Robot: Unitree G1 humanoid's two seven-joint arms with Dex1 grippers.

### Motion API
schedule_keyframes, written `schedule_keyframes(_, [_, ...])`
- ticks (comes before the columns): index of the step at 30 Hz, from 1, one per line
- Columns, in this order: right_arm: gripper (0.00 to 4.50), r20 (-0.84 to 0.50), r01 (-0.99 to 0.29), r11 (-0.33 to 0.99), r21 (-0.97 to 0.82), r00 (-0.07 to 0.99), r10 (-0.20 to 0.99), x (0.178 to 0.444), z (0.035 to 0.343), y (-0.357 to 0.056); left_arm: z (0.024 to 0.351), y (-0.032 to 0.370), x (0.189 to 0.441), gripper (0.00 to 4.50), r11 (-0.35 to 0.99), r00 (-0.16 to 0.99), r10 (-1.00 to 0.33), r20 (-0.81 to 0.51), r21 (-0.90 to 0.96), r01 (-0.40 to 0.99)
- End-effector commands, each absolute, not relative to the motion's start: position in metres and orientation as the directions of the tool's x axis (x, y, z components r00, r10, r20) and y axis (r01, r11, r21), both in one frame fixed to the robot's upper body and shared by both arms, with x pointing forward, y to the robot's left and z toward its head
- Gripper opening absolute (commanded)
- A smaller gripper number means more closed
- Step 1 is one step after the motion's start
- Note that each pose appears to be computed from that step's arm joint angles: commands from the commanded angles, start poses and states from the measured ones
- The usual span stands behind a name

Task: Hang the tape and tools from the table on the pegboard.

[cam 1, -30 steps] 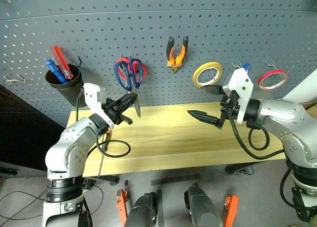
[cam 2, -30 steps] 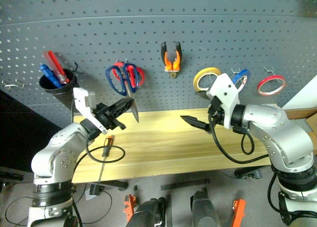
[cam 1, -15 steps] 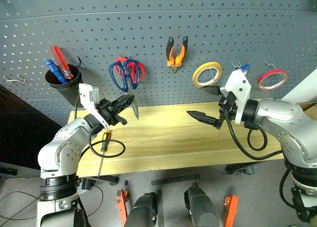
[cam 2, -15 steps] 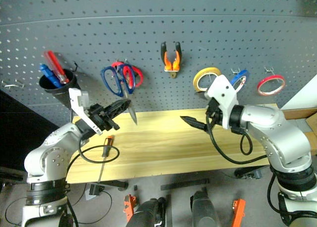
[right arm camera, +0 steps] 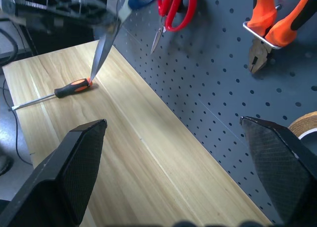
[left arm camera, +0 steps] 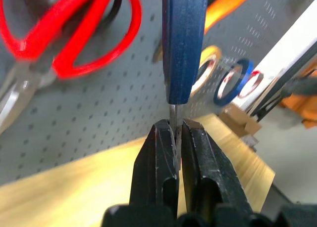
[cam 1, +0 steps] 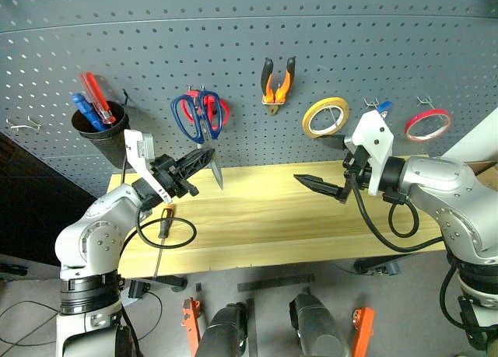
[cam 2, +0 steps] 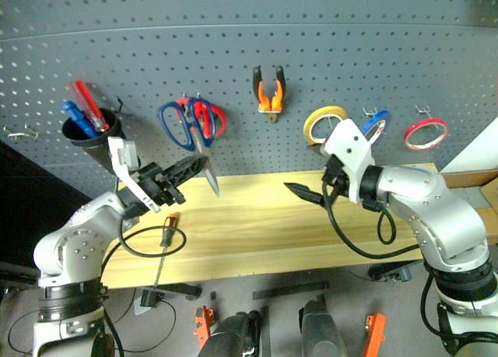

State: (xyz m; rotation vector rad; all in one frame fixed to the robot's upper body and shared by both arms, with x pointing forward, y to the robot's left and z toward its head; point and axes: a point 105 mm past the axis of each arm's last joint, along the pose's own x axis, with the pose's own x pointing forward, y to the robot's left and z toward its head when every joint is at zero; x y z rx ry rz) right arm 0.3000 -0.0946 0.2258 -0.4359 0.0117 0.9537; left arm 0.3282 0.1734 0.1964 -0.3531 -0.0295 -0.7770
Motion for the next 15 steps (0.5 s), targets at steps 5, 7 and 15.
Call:
schedule_keyframes(5, [4.5, -0.18, -0.771, 0.488, -0.41, 0.593, 0.785, 0.296, 0.234, -0.095, 0.205, 0.175, 0.328, 0.03, 0.605, 0.682, -0.707, 0.187, -0.342, 0.72])
schedule_keyframes(7, [4.5, -0.181, -0.769, 0.489, -0.412, 0.595, 0.783, 0.296, 0.234, -0.095, 0.202, 0.177, 0.332, 0.03, 0.602, 0.685, -0.705, 0.185, -0.354, 0.716])
schedule_keyframes(15, [4.5, -0.194, -0.759, 0.488, -0.43, 0.606, 0.772, 0.298, 0.232, -0.095, 0.197, 0.175, 0.343, 0.03, 0.58, 0.668, -0.724, 0.174, -0.37, 0.726])
